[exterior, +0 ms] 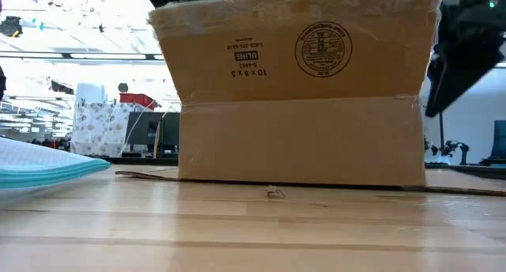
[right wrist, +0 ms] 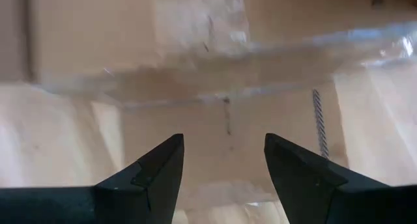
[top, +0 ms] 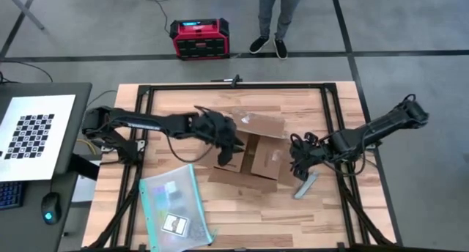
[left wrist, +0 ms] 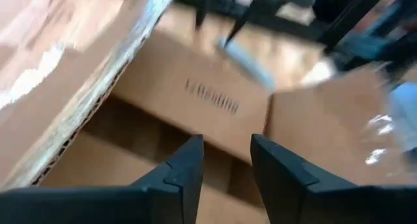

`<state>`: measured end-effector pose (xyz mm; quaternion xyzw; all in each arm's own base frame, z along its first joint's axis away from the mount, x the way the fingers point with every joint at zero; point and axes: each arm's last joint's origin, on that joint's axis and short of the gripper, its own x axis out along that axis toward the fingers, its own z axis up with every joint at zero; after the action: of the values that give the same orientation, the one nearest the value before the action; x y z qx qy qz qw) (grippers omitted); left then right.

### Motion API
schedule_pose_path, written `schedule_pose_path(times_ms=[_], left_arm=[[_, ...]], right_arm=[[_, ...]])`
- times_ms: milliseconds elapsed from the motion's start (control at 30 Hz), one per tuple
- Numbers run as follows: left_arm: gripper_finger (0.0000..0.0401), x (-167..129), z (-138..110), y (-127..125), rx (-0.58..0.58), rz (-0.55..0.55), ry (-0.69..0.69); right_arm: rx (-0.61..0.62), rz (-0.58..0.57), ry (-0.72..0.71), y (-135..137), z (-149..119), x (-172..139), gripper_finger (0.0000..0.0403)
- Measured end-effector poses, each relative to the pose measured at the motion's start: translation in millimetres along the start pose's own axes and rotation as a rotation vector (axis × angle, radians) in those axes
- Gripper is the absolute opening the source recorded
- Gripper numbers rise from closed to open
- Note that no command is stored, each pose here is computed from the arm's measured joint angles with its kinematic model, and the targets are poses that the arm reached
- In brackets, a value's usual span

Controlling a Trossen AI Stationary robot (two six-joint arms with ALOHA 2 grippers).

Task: Unpack boxes
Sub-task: Break down the cardboard box until it is fully flat

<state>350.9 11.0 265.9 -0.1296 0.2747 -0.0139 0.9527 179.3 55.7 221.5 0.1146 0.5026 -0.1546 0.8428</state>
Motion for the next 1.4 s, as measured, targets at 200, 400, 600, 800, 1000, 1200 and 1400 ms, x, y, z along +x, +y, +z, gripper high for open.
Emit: schedule_pose_path(times_ms=[200, 400, 600, 800, 1000, 1200, 1400], left_arm=[[0.0106, 42.6, -21.5, 0.2, -0.009, 0.083, 0.051], [0.0102, 87.6, -23.5, 3.4, -0.016, 0.091, 0.126], [0.0102, 76.5, 9.1, -16.7, 0.034, 0.077, 0.296], [0.0102, 67.8, 17.5, -24.3, 0.079, 0.143, 0.346], [0.0102, 77.6, -7.0, -10.9, 0.176, 0.237, 0.355], [0.0102, 89.3, -17.1, 2.1, 0.247, 0.265, 0.203], [0.0102, 98.0, -24.2, 12.1, 0.244, 0.262, 0.185]], right_arm=[[0.0, 0.011, -0.03, -6.5, -6.0, 14.9, 0.0205], [-0.025, 0.049, -0.105, -4.1, 3.5, 21.7, 0.0205], [-0.021, 0.027, -0.094, -9.1, 4.4, 21.9, 0.0204], [-0.001, 0.022, -0.105, -11.8, 7.9, 23.5, 0.0204], [0.02, 0.005, -0.103, -16.6, 10.3, 24.7, 0.0204], [0.02, 0.012, -0.119, -18.8, 5.2, 33.8, 0.0204], [0.024, 0.027, -0.154, -19.2, 5.7, 38.0, 0.0204]])
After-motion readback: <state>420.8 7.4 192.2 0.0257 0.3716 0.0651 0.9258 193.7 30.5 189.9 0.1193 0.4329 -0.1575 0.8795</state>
